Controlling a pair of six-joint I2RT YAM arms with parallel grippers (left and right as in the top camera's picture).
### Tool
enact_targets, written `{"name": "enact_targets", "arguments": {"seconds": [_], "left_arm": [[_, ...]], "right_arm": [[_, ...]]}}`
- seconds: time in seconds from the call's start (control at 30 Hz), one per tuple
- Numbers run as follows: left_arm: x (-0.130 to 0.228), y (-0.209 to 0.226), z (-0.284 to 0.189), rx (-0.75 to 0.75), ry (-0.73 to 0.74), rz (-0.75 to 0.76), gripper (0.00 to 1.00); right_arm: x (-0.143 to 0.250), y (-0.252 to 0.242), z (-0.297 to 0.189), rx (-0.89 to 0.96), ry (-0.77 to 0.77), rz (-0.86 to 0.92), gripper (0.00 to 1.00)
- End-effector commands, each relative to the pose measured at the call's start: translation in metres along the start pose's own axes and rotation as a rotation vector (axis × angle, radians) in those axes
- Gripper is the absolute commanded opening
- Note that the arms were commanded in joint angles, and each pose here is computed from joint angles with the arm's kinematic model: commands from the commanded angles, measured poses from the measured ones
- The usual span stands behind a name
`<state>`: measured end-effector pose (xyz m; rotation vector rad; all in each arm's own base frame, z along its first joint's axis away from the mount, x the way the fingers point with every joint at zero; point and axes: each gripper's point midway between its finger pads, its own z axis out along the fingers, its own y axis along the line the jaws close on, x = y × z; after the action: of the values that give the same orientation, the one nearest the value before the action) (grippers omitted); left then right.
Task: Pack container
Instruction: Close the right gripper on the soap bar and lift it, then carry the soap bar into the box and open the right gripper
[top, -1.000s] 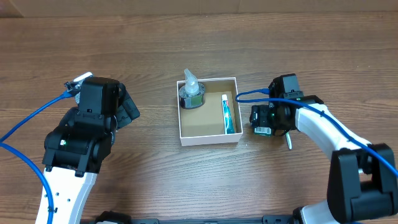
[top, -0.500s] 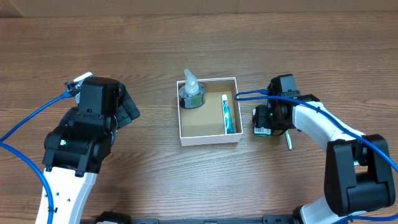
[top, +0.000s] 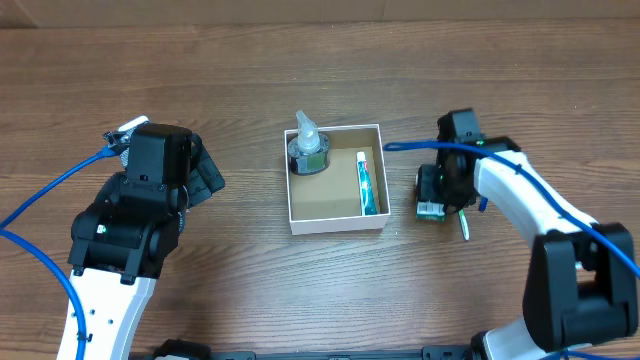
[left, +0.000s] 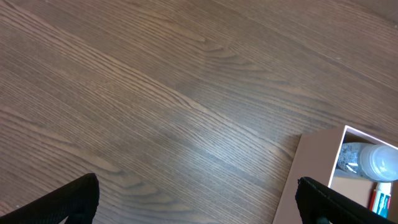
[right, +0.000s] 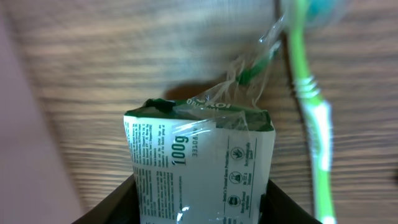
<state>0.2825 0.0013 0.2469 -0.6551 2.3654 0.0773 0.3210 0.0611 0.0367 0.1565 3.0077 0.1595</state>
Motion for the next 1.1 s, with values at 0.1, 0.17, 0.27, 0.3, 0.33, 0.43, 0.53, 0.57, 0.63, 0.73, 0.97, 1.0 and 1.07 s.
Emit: {"name": "enact_targets", "arguments": {"seconds": [0.1,0.17,0.27,0.3,0.33,0.43,0.53,0.57,0.63,0.73,0.97,1.0,1.07], "left_arm": [[-0.006,0.0,-0.003,-0.002,-0.017,-0.007,1.0],[-0.006,0.0,-0.003,-0.002,-0.017,-0.007,1.0],[-0.006,0.0,-0.003,-0.002,-0.017,-0.007,1.0],[-0.006,0.0,-0.003,-0.002,-0.017,-0.007,1.0],[-0.006,0.0,-0.003,-0.002,-0.017,-0.007,1.0],[-0.006,0.0,-0.003,-0.002,-0.017,-0.007,1.0],[-0.006,0.0,-0.003,-0.002,-0.017,-0.007,1.0],[-0.006,0.0,-0.003,-0.002,-0.017,-0.007,1.0],[-0.006,0.0,-0.003,-0.002,-0.017,-0.007,1.0],[-0.006,0.0,-0.003,-0.002,-0.017,-0.007,1.0],[-0.006,0.0,-0.003,-0.002,-0.017,-0.007,1.0],[-0.006,0.0,-0.003,-0.002,-0.017,-0.007,1.0],[-0.006,0.0,-0.003,-0.002,-0.017,-0.007,1.0]], "right_arm": [[-0.041,0.018,-0.094,-0.046,-0.205,-0.011,0.4],[-0.04,0.024,-0.11,-0.074,-0.211,-0.015,0.4],[-0.036,0.038,-0.128,-0.156,-0.221,-0.027,0.4],[-0.035,0.042,-0.131,-0.174,-0.224,-0.02,0.4],[-0.033,0.048,-0.135,-0.195,-0.23,-0.021,0.4],[-0.029,0.064,-0.139,-0.223,-0.237,-0.043,0.4],[-0.023,0.087,-0.139,-0.249,-0.237,-0.079,0.4],[-0.02,0.097,-0.14,-0.259,-0.24,-0.1,0.4],[-0.015,0.118,-0.141,-0.283,-0.249,-0.142,0.4],[-0.007,0.15,-0.145,-0.328,-0.272,-0.183,0.41],[0.003,0.196,-0.145,-0.346,-0.331,-0.219,0.45],[0.005,0.202,-0.142,-0.351,-0.33,-0.23,0.45],[0.009,0.21,-0.137,-0.354,-0.32,-0.244,0.45]]}}
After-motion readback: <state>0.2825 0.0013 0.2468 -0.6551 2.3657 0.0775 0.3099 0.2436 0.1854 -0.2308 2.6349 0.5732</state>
